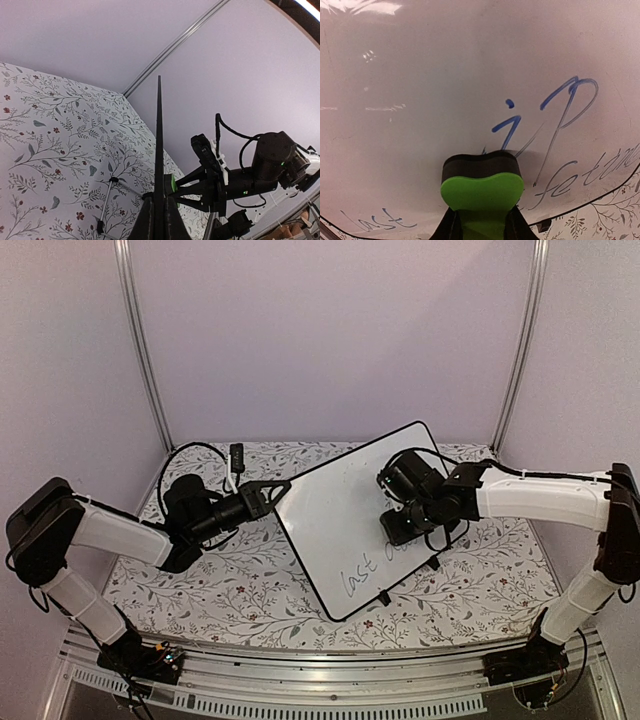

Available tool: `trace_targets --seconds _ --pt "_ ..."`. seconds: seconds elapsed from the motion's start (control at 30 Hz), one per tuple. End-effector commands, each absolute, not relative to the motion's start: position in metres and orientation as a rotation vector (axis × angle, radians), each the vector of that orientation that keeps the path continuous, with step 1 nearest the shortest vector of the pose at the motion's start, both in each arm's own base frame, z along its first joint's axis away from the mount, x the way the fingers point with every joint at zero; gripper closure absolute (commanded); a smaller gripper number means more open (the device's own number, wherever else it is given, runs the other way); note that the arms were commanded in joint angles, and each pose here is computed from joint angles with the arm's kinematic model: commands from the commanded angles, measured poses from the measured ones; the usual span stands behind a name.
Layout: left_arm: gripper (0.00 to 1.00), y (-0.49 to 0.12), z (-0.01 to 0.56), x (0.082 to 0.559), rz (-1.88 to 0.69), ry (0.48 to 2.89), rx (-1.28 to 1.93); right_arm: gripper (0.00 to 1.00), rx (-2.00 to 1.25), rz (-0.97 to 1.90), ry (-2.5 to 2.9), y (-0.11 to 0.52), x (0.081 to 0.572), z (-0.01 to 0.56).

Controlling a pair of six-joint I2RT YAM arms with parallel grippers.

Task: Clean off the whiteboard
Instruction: Erase the whiteboard at the center of the board.

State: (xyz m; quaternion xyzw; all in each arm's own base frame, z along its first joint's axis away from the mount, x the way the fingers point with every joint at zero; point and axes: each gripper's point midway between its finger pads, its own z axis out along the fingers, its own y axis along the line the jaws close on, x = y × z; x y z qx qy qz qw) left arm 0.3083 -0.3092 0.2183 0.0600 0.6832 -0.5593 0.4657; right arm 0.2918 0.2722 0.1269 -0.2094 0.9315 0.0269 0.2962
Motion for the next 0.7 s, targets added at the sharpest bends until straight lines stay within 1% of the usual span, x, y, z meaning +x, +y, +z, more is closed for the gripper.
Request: trace_targets --seconds 0.0,0.17,0.3,0.47,0.67 --pt "1.00 -0.327 0.208 0.292 -1.411 1.721 0.244 1.00 -0.550 0.044 2.426 0.282 0.312 0.144" --pt "1.00 -0.326 0.209 0.293 -1.406 1.717 0.243 1.00 -0.531 0.008 2.378 0.284 0.332 0.161" --pt "1.00 -0.326 0.209 0.292 -1.409 1.717 0.243 1.00 -0.540 0.004 2.381 0.282 0.336 0.160" --pt "1.00 -0.326 0.210 0.293 -1.409 1.716 0.243 1.00 -0.594 0.047 2.454 0.282 0.319 0.137" --pt "1.00 -0.326 0.209 0.293 -1.408 1.719 0.242 1.00 -0.569 0.056 2.542 0.260 0.292 0.108"
